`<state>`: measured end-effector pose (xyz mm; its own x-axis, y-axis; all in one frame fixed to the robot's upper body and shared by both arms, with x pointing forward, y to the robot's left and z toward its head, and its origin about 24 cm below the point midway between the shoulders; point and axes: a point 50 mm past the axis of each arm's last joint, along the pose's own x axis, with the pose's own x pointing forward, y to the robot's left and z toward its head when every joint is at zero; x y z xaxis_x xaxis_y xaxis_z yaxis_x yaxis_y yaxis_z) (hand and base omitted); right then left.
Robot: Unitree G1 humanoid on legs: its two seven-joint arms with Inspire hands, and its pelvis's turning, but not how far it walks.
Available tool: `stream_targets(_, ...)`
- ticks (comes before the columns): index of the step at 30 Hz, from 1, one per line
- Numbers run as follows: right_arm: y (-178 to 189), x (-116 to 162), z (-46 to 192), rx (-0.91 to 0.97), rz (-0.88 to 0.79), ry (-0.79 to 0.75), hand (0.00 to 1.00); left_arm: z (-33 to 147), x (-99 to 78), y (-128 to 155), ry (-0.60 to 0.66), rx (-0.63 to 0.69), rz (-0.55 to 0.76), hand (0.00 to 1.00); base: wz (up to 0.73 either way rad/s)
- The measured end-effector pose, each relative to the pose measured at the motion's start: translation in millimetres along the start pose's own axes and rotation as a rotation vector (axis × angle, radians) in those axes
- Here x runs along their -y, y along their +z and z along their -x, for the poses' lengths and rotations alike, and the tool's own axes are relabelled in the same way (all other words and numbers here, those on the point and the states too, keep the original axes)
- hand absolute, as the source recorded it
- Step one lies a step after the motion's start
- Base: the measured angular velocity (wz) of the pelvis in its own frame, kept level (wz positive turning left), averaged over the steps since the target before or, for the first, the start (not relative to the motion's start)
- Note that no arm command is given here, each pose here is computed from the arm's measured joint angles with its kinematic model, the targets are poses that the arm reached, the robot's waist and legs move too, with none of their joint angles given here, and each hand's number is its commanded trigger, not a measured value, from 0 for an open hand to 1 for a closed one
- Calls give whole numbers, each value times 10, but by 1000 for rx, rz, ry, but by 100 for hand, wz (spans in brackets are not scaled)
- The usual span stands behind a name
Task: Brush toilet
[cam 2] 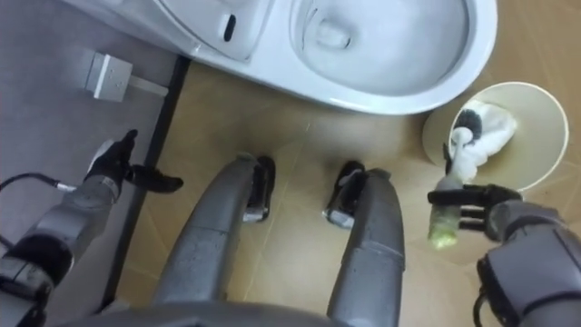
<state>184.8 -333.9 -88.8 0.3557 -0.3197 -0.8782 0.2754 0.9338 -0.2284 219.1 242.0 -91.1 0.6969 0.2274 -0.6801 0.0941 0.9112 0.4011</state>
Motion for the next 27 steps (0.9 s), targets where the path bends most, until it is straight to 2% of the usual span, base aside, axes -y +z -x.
stream_targets(5,-152,27,-13,-14,-158,5,100,27,37,-92,7,-13,10,0,-5)
stream_targets(12,-354,38,-26,-57,-279,-35,100,58,90,-193,46,-41,54,0,-6)
stream_targets(18,-581,-26,-41,-112,-355,-77,100,115,82,-378,79,-92,85,0,-8)
stream_targets(23,-843,-157,-46,-166,-510,-76,100,153,67,-484,103,-112,134,0,-5)
stream_targets(27,-952,-160,-37,-189,-588,-88,100,171,39,-532,125,-120,148,0,-1)
